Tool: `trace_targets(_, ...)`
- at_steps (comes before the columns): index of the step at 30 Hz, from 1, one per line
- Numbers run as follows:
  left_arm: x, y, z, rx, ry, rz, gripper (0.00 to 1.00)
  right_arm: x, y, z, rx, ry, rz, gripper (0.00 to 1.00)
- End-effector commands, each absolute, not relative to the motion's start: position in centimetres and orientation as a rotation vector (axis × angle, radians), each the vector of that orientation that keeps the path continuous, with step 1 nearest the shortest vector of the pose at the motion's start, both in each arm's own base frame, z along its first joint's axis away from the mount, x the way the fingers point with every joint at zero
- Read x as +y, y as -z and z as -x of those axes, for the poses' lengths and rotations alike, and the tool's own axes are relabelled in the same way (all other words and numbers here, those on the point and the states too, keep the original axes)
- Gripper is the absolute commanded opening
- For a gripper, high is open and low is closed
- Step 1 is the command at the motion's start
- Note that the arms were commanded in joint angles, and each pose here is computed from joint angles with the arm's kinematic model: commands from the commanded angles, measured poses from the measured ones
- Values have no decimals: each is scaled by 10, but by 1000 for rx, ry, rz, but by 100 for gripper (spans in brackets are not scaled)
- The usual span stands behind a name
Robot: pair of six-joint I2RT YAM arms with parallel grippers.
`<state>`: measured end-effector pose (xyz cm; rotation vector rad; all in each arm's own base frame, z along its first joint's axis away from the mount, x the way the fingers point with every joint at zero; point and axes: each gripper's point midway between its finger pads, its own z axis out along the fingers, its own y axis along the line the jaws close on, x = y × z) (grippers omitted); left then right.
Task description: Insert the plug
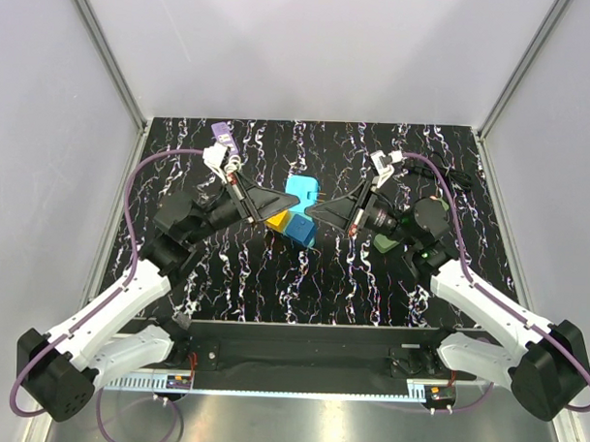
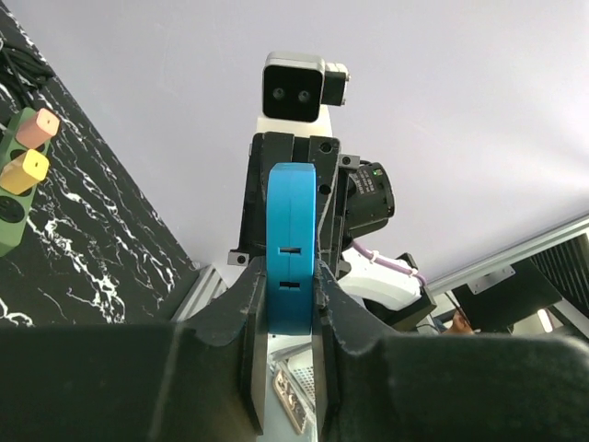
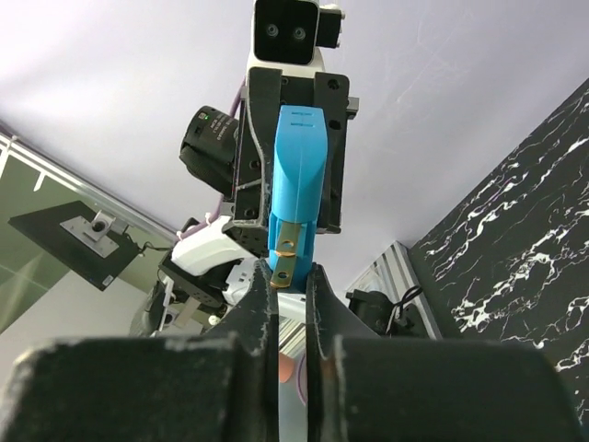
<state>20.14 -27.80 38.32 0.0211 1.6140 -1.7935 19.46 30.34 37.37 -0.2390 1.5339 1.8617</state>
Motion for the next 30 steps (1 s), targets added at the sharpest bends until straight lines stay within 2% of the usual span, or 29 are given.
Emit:
trace_targets(1, -273, -408, -192, 1505, 1812, -66, 40, 302, -402, -193, 1425, -1842, 266, 0)
trace_targets(5, -275, -406, -195, 1580, 1693, -150, 62, 304, -396, -190, 1466, -1833, 296, 0)
trace_targets(7, -277, -406, -194, 1631, 1646, -207, 64, 304, -394, -187, 1483, -1829, 314, 0)
trace_targets(11, -284, -408, -190, 1668, 1660, -284, 63, 306, -388, -184, 1510, -1841, 342, 0)
trace_targets(16, -291, -401, -183, 1709, 1706, -367, 52, 310, -381, -182, 1537, -1867, 361, 0)
trace_targets(30, -291, -394, -177, 1743, 1722, -413, 46, 314, -366, -176, 1590, -1904, 401, 0)
